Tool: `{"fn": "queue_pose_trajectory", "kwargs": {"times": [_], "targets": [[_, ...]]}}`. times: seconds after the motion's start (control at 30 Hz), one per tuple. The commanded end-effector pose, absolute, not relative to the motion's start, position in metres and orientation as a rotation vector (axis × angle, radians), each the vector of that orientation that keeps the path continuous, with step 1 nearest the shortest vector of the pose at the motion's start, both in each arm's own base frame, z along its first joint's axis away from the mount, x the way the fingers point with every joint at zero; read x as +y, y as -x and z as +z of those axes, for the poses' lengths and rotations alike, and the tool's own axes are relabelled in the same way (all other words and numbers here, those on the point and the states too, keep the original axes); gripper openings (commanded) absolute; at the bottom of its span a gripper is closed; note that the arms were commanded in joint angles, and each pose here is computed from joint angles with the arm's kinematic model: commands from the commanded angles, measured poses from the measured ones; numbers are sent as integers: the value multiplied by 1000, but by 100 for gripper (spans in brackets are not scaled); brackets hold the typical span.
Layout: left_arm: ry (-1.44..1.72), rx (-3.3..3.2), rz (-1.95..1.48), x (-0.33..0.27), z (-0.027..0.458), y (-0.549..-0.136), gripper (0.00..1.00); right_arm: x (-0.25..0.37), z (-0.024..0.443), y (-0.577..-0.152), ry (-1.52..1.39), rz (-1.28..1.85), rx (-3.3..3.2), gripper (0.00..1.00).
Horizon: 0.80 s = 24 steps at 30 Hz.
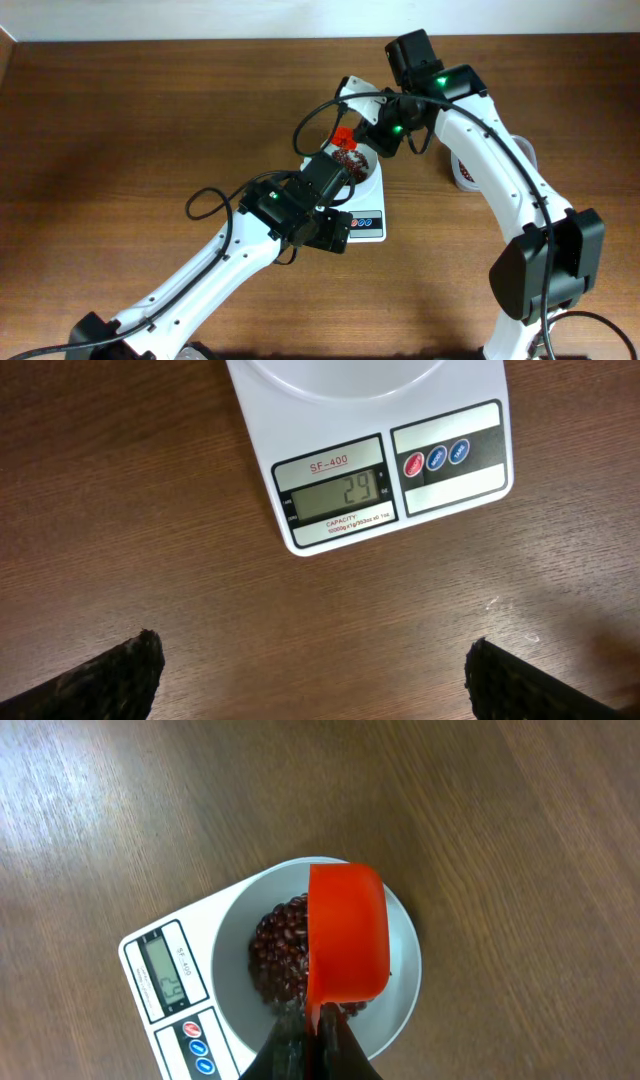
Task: Scoop item into bowl and weigh 50g on scale
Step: 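Tilt the scoop to pour beans into the white bowl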
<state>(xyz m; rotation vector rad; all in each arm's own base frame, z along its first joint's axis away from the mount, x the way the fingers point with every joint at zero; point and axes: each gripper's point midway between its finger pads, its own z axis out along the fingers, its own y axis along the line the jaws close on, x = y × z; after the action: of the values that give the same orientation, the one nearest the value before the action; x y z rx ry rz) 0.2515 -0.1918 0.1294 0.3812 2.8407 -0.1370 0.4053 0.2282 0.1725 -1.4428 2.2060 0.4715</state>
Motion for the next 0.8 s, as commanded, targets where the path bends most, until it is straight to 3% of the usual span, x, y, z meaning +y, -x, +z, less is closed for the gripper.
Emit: {"fn": "queue_pose_trajectory", "kwargs": {"times": [0.0,0.77], "targets": [[-368,2837,-126,-190,129,-251,99,233,196,-401,1467,441,2139,4],[-368,2837,-127,-190,129,-251,99,234,195,-405,1433,407,2164,4]]}}
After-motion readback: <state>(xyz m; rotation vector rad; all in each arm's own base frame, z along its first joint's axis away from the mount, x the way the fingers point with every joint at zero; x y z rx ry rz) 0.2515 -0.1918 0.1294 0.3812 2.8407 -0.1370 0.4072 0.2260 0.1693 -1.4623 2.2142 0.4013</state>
